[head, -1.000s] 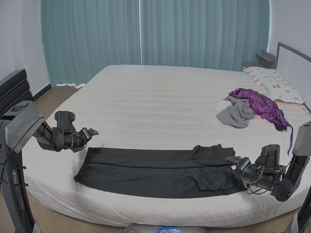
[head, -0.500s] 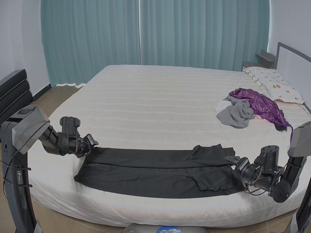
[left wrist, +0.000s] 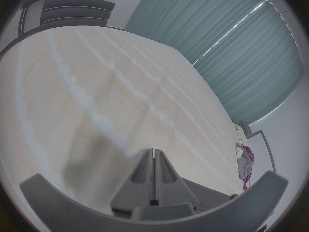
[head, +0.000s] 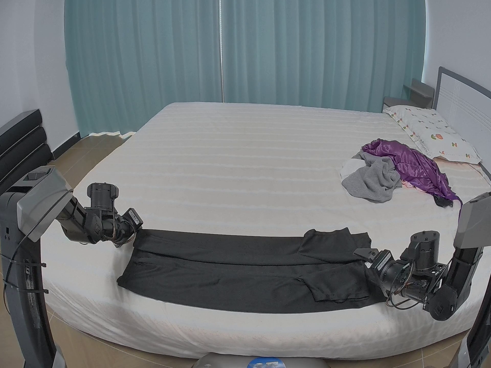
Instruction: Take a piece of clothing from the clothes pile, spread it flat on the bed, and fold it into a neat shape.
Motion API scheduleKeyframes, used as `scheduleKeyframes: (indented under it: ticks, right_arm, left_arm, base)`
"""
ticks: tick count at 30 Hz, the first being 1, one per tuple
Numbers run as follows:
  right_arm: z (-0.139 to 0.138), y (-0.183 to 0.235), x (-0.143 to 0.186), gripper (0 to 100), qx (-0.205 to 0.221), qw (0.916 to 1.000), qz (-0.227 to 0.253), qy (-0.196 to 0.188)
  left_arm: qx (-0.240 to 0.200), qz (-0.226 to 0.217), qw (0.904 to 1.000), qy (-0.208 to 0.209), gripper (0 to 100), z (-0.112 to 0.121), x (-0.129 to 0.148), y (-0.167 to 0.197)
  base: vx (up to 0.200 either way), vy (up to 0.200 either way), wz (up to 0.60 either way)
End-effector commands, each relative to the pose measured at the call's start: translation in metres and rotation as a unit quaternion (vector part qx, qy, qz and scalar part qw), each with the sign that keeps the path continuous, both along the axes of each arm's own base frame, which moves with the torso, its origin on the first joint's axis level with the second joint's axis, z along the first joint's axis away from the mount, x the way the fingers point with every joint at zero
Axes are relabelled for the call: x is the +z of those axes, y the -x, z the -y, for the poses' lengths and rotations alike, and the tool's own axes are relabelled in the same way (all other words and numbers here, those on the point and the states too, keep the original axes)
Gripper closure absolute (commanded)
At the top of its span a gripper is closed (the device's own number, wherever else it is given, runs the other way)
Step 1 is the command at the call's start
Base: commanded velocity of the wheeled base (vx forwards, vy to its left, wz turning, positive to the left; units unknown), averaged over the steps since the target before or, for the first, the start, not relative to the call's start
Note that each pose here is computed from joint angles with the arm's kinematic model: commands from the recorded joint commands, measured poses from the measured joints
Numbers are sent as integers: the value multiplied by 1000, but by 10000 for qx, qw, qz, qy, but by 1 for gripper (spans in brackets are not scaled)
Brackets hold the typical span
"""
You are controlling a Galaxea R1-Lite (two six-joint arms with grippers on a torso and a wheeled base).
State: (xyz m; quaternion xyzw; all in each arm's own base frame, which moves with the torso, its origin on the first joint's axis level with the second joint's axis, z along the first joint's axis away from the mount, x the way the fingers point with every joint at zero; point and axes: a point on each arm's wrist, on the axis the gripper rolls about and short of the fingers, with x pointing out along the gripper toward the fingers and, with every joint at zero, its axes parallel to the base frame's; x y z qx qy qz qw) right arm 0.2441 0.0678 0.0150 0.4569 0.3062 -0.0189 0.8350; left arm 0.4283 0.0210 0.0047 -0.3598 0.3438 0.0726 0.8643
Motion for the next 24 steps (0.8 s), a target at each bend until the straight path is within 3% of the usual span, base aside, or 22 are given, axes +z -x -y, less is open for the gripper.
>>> scheduleKeyframes:
  ticks: [1, 5, 6, 14, 19, 22, 24]
  right_arm:
    - [0, 0, 0, 0, 5, 10000, 2, 3]
    - [0, -1, 3, 0, 65, 9999, 112, 74]
    - [0, -2, 4, 0, 92, 9998, 170, 106]
    - [-7, -13, 7, 0, 401, 9971, 468, 438]
    - [-10, -32, 11, 0, 660, 9927, 604, 813]
    - [-14, -39, 16, 0, 759, 9919, 609, 820]
    - [-17, -49, 23, 0, 893, 9912, 611, 757]
  left_arm:
    - [4, 16, 10000, -1, 100, 0, 0, -1]
    - [-5, 23, 10000, 10, 100, 0, -1, -2]
    - [0, 22, 10000, 15, 0, 0, -1, -2]
    - [66, 24, 9999, 121, 0, -1, 1, -1]
    - [274, 61, 9987, 422, 0, -11, 8, 0]
    - [296, 97, 9978, 578, 0, -15, 14, 2]
    - [274, 140, 9955, 893, 0, -20, 24, 6]
  base:
    - [0, 0, 0]
    - [0, 0, 0]
    - [0, 0, 0]
    - [0, 0, 0]
    - [0, 0, 0]
    - [0, 0, 0]
    - [0, 0, 0]
